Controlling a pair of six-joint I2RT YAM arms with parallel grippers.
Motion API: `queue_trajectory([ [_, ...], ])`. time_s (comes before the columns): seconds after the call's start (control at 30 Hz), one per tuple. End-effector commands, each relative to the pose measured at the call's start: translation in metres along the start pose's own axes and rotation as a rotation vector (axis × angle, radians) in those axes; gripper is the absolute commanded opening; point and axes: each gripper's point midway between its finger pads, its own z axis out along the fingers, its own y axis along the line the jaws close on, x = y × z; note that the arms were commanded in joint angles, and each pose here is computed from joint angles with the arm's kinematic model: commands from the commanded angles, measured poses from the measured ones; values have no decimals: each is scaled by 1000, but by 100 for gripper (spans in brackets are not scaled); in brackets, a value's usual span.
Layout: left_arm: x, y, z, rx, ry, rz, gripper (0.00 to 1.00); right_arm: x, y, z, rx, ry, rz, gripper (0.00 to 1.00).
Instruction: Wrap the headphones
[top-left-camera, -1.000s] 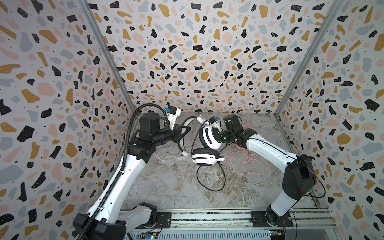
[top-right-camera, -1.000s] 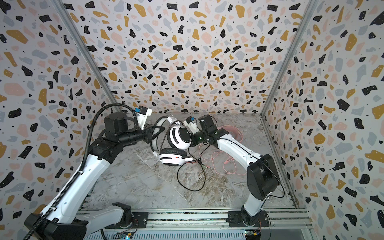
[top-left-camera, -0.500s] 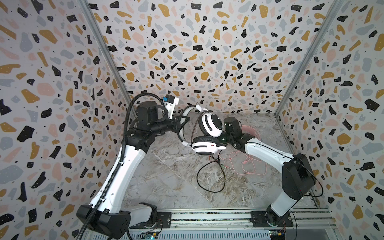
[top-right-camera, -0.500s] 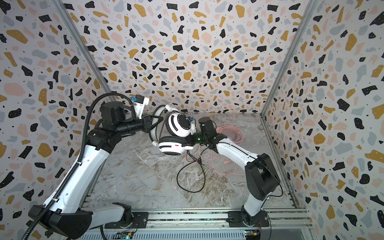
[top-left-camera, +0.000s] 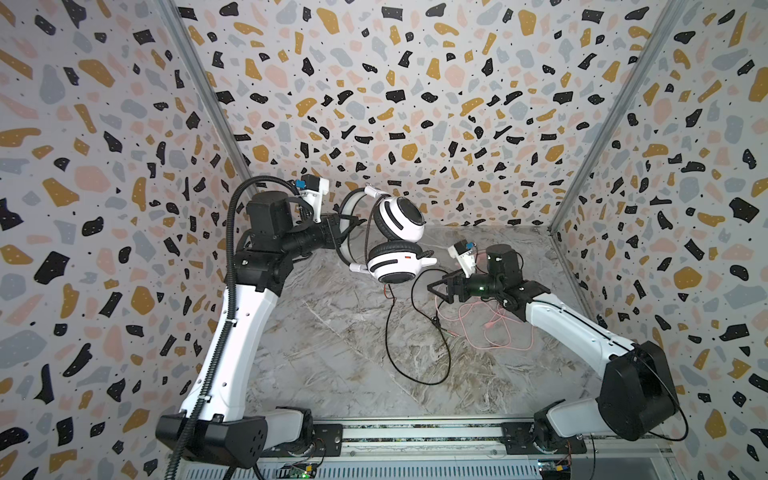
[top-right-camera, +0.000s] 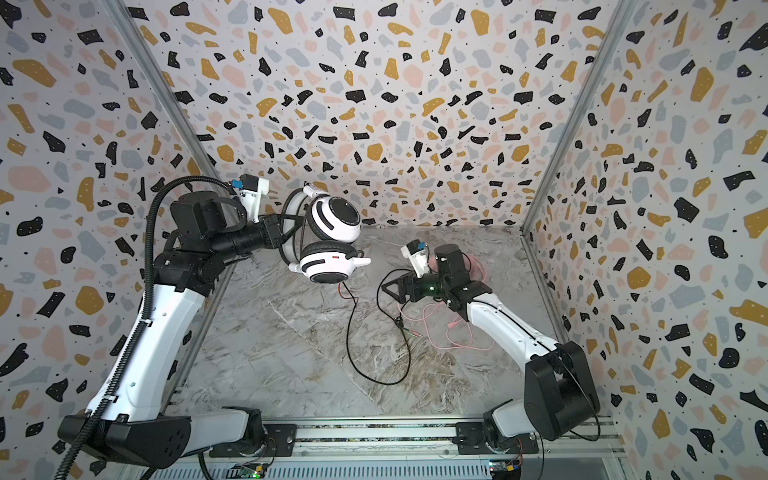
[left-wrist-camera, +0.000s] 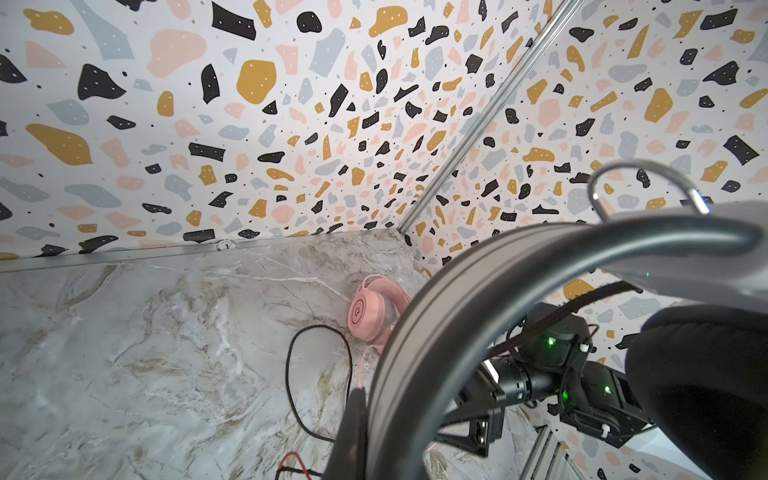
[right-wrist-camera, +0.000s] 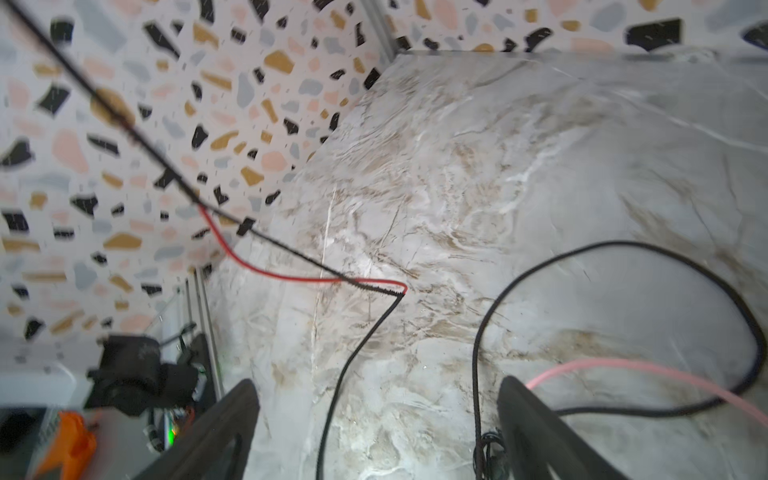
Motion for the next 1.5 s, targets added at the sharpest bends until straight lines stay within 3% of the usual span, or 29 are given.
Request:
queue_trajectory([
  [0.0, -25, -20, -7, 77, -76, 10, 0, 15, 18, 23, -76, 25, -74, 97],
  [0.17, -34, -24, -9, 88, -100, 2, 0, 9, 32, 61, -142, 14, -153, 99],
  [0.33, -37, -24, -9, 98, -106, -7, 0, 10, 23, 99, -189, 28, -117, 100],
  [0.47, -40, -22, -10, 98, -117, -15, 0, 21, 19, 120, -227, 25, -92, 89],
  [0.53, -43, -20, -11, 97, -127, -14, 0, 28, 22, 127, -242, 24, -83, 85],
  [1.2, -70, 9, -17, 82, -197, -52, 0, 40, -8, 172, -204, 59, 13, 90],
  [1.3, -78, 12, -19, 74, -216, -50, 0, 41, 0, 187, -230, 76, 16, 81],
  [1.4, -83, 20, -21, 57, -228, -50, 0, 43, 8, 191, -247, 75, 16, 67],
  [1.47, -84, 33, -19, 28, -234, -66, 0, 46, 8, 190, -240, 71, 28, 45],
])
